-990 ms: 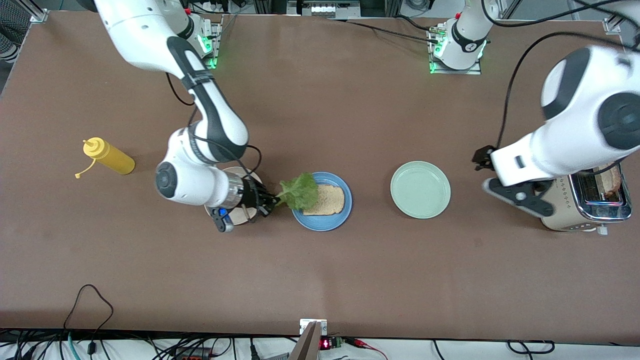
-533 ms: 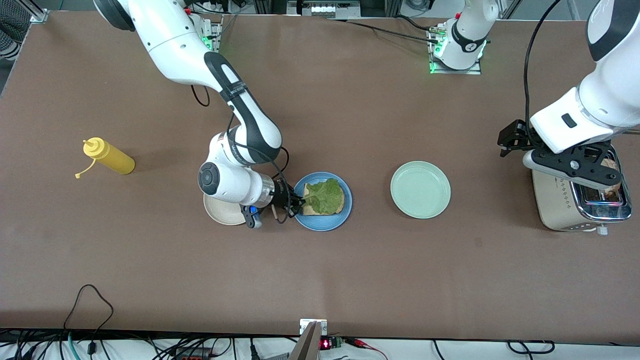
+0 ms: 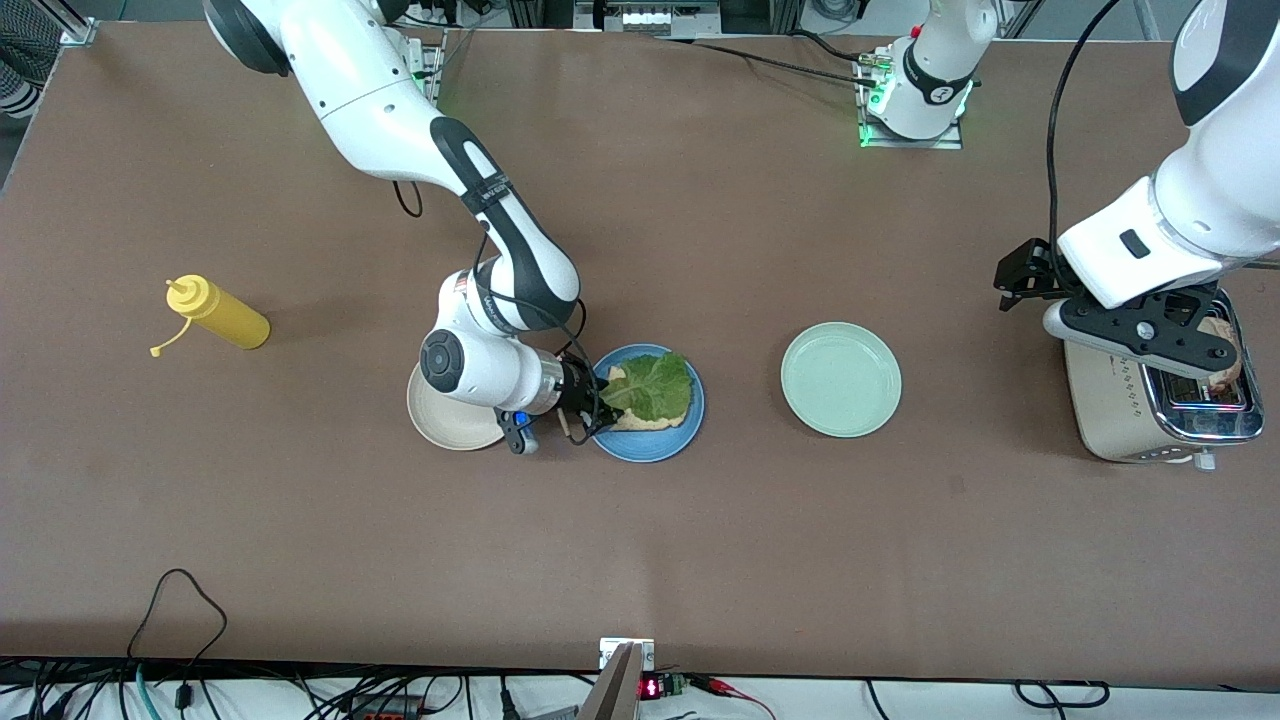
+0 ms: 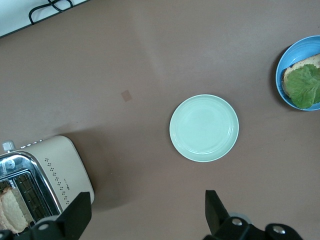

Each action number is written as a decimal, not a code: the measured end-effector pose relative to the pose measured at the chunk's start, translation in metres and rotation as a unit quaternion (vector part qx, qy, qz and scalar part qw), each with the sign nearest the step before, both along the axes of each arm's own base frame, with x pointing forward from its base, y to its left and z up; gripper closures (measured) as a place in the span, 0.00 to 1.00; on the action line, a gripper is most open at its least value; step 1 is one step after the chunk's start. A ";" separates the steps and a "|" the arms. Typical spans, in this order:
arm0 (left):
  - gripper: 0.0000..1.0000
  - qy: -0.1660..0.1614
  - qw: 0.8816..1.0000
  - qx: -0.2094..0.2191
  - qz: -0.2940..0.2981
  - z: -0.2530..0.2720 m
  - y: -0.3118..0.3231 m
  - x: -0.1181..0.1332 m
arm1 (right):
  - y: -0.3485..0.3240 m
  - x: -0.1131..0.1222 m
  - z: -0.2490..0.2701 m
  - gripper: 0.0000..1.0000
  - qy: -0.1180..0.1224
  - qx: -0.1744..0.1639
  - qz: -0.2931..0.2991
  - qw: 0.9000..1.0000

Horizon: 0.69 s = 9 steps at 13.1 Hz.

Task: Make sandwich in blue plate with both arms
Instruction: 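Place the lettuce on the bread while the left gripper withdraws, then move the right gripper back to the yellow mustard bottle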

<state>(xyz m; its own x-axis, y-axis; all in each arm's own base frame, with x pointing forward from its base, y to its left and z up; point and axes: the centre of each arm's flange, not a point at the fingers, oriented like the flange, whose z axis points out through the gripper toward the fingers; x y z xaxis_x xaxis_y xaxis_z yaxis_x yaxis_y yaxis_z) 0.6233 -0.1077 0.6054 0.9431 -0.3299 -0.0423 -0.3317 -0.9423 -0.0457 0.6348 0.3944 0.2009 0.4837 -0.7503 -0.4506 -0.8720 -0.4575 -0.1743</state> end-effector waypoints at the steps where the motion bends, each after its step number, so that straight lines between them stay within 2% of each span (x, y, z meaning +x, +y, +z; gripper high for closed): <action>1: 0.00 0.000 1.000 0.000 0.000 0.000 0.000 0.000 | -0.003 0.005 0.008 0.22 -0.007 0.001 -0.001 1.000; 3: 0.00 0.000 1.000 0.000 0.000 0.000 0.000 0.000 | -0.017 0.021 0.033 0.01 -0.029 -0.009 0.007 1.000; 6: 0.00 0.000 1.000 0.000 0.000 0.000 0.000 0.000 | -0.066 0.042 0.085 0.00 -0.030 -0.042 0.058 0.997; 9: 0.00 0.000 1.000 0.000 0.000 0.000 0.000 0.000 | -0.132 0.051 0.145 0.00 -0.026 -0.040 0.131 0.990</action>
